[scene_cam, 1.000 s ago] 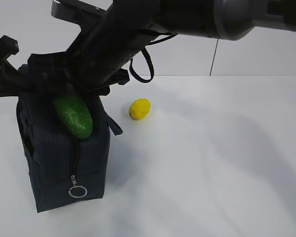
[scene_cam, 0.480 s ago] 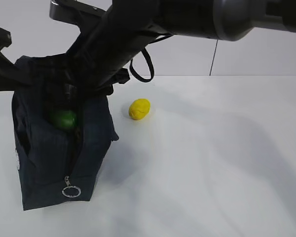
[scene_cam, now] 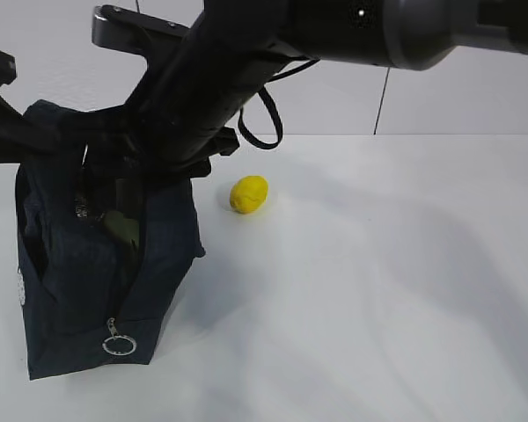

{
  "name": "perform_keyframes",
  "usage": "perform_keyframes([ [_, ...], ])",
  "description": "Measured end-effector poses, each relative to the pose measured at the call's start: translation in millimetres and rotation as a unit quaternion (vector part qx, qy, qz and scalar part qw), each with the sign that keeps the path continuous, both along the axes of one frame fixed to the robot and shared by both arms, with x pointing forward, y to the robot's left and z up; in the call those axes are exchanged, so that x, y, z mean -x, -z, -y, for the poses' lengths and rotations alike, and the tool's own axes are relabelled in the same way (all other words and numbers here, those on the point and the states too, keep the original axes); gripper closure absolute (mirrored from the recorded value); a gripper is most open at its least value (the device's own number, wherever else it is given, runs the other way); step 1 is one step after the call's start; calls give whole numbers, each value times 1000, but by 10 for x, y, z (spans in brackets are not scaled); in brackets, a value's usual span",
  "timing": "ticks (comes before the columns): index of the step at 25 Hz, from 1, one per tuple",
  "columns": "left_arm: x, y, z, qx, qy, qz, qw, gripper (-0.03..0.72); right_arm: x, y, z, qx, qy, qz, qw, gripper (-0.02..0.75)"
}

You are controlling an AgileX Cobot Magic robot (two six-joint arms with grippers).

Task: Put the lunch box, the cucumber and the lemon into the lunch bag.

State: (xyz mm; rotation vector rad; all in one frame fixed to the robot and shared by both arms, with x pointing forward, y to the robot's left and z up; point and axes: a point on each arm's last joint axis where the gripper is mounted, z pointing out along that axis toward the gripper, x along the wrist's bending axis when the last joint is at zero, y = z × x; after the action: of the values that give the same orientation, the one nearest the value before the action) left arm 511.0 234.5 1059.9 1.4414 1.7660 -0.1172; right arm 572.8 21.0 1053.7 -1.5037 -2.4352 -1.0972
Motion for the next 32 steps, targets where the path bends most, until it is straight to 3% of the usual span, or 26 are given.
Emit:
perform_keyframes([
  [7, 0, 0, -2, 0, 0, 0, 1000, 667, 87, -493, 249, -3, -13, 61, 998, 209],
  [10, 0, 0, -2, 0, 0, 0, 1000, 667, 28, -608, 447, 26, 0, 88, 996, 209],
  [15, 0, 0, -2, 0, 0, 0, 1000, 667, -188, -542, 772, 99, 44, 102, 989, 209],
  [20, 0, 0, -2, 0, 0, 0, 1000, 667, -429, -352, 992, 125, 104, 80, 984, 209],
  [24, -4, -1, -4, 0, -2, 1, 1000, 667, -550, -118, 988, 121, 141, 43, 982, 210],
  [28, -7, -2, -6, -1, -3, 3, 1000, 667, -656, -14, 933, 88, 179, 46, 979, 210],
  [32, -7, -2, -6, -1, -3, 3, 1000, 667, -742, 160, 920, 67, 250, 12, 966, 210],
])
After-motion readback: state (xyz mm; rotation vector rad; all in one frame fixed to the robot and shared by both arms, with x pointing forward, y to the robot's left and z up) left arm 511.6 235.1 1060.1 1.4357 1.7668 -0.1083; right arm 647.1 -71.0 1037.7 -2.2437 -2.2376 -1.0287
